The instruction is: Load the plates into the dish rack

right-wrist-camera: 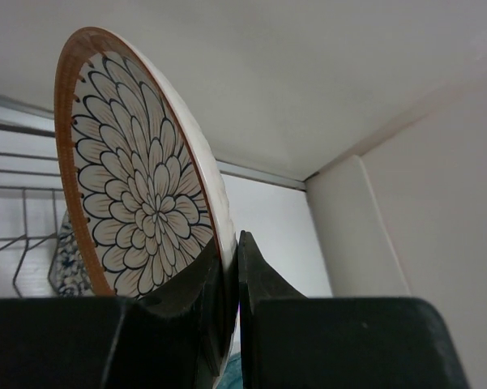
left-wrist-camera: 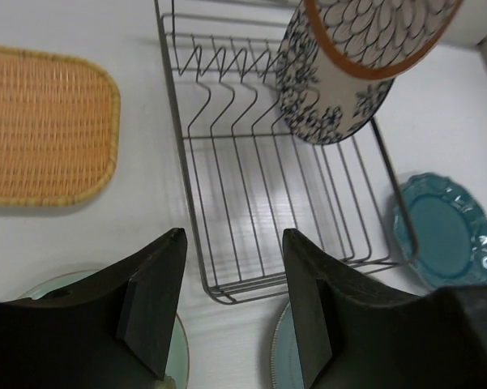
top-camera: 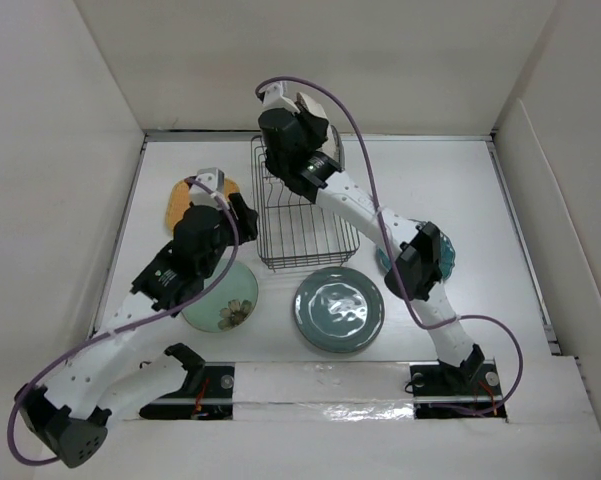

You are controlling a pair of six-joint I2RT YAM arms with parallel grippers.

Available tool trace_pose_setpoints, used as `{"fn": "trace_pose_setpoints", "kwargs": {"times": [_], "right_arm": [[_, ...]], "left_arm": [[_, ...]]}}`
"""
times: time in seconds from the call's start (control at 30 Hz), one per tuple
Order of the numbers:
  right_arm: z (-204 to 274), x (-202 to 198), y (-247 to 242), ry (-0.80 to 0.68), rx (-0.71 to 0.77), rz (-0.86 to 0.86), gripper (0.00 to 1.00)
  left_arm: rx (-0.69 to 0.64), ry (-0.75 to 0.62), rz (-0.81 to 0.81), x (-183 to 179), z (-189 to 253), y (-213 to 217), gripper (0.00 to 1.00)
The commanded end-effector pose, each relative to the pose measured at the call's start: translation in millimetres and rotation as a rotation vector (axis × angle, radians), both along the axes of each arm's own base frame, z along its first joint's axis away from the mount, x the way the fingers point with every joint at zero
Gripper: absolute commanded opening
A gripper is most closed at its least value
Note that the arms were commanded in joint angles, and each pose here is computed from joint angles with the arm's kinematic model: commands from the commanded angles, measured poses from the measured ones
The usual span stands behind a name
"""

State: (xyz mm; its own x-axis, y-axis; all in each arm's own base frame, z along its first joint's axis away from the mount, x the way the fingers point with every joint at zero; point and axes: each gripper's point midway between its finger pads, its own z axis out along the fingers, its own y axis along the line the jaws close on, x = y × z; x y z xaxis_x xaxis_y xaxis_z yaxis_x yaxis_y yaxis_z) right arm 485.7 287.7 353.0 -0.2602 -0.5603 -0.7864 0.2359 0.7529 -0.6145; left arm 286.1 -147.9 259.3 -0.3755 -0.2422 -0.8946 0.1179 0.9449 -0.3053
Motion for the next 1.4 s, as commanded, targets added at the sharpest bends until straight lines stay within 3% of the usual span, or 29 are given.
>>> {"fn": "trace_pose_setpoints", "kwargs": {"times": [0.0,0.17,0.37,0.77,1.13,1.27,1.37], "right_arm": [[72,-23,-22,-0.197,0.141,-0.148,0.0],[53,-20,-19,-0.185,0.108,-0.213,0.0],[39,-21,-6,-0.181,0.105,-0.217,0.0],[-5,-11,14,-0.154,0.082,-0.207,0.0],[-51,5,17,-0.071,0.181,-0.112,0.0],[-53,4,16,-0.07,0.179,-0.118,0.0],[-26,1,11,-0.119,0.212,-0.125,0.0]], "left_arm": [[-0.099,-0.136,-0.004,-10,56,6,0.48],[-0.235,-0.277,-0.065,-38,93,11,0.48],[-0.258,-0.323,-0.089,-57,107,12,0.49],[-0.256,-0.334,-0.087,-65,103,16,0.49],[-0.243,-0.316,-0.079,-60,96,13,0.49],[-0.234,-0.31,-0.075,-58,94,13,0.49],[-0.23,-0.305,-0.075,-56,92,11,0.49]]}}
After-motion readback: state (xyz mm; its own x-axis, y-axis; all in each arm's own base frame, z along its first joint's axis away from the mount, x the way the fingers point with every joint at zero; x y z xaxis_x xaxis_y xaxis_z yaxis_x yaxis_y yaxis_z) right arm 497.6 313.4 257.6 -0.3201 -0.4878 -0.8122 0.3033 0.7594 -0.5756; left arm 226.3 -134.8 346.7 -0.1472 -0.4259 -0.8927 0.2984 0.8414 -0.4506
